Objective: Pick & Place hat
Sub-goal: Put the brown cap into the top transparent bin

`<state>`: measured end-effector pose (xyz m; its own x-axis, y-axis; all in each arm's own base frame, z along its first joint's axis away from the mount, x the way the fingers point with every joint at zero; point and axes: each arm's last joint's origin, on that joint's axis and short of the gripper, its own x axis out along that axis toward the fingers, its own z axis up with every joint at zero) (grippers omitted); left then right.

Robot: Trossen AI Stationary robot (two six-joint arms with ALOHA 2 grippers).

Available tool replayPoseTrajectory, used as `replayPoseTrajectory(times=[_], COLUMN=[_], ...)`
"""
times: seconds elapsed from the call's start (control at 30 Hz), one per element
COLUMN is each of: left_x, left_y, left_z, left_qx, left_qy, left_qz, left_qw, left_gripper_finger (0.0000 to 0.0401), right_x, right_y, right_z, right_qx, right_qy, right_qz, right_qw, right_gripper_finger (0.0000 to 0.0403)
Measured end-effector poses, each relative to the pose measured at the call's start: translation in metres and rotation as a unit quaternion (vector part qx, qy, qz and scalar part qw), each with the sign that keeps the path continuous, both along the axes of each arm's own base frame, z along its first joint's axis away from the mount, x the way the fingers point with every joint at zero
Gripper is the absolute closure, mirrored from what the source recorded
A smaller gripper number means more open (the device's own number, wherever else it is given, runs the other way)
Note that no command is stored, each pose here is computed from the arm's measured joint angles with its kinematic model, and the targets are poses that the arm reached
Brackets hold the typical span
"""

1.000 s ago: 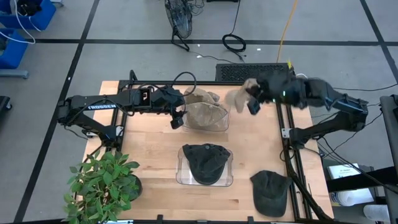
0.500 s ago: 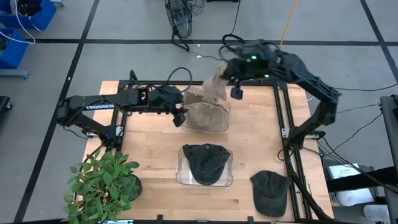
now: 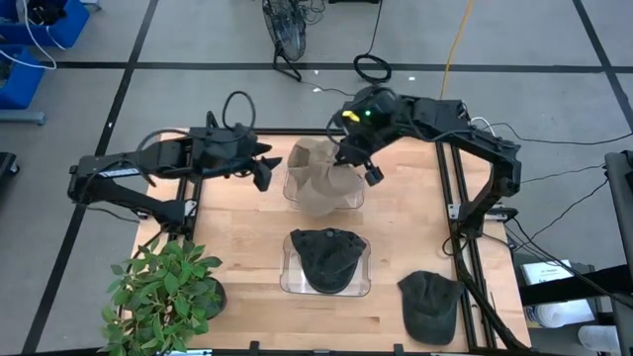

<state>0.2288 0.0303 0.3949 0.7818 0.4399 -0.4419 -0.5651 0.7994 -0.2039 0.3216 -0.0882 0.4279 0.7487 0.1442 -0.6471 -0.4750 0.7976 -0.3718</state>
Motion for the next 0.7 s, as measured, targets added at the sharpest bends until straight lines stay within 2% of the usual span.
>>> replayPoseTrajectory(times=[0.1,0.2,0.33,0.4,0.47,0.53,0.7], left_x=[0.001,0.008,0.014,0.016,0.016,0.017,0.019], left_y=[-0.002,-0.001,0.0,0.0,0.0,0.0,-0.001], left_z=[0.0,-0.004,-0.009,-0.01,-0.012,-0.012,-0.013], left_qx=[0.006,0.01,0.018,0.021,0.022,0.02,0.006], left_qy=[0.0,0.011,0.026,0.029,0.036,0.034,0.035], left_qz=[0.003,0.002,-0.004,-0.004,-0.006,-0.009,-0.036], left_qw=[1.0,1.0,0.999,0.999,0.999,0.999,0.999], left_gripper_finger=[0.0167,0.0167,0.0167,0.0167,0.0167,0.0167,0.0167], right_x=[0.007,0.016,0.025,0.026,0.025,0.024,0.027], right_y=[-0.004,-0.003,0.006,0.009,0.011,0.011,0.001], right_z=[-0.015,-0.023,-0.015,-0.012,-0.015,-0.028,-0.065], right_qx=[-0.033,-0.048,-0.06,-0.043,-0.012,-0.007,-0.111], right_qy=[0.006,-0.016,-0.075,-0.091,-0.076,-0.04,0.044], right_qz=[-0.006,-0.006,0.01,0.031,0.045,0.043,-0.028], right_qw=[0.999,0.999,0.995,0.994,0.996,0.998,0.992], right_gripper_finger=[0.0403,0.0403,0.0403,0.0403,0.0403,0.0403,0.0403])
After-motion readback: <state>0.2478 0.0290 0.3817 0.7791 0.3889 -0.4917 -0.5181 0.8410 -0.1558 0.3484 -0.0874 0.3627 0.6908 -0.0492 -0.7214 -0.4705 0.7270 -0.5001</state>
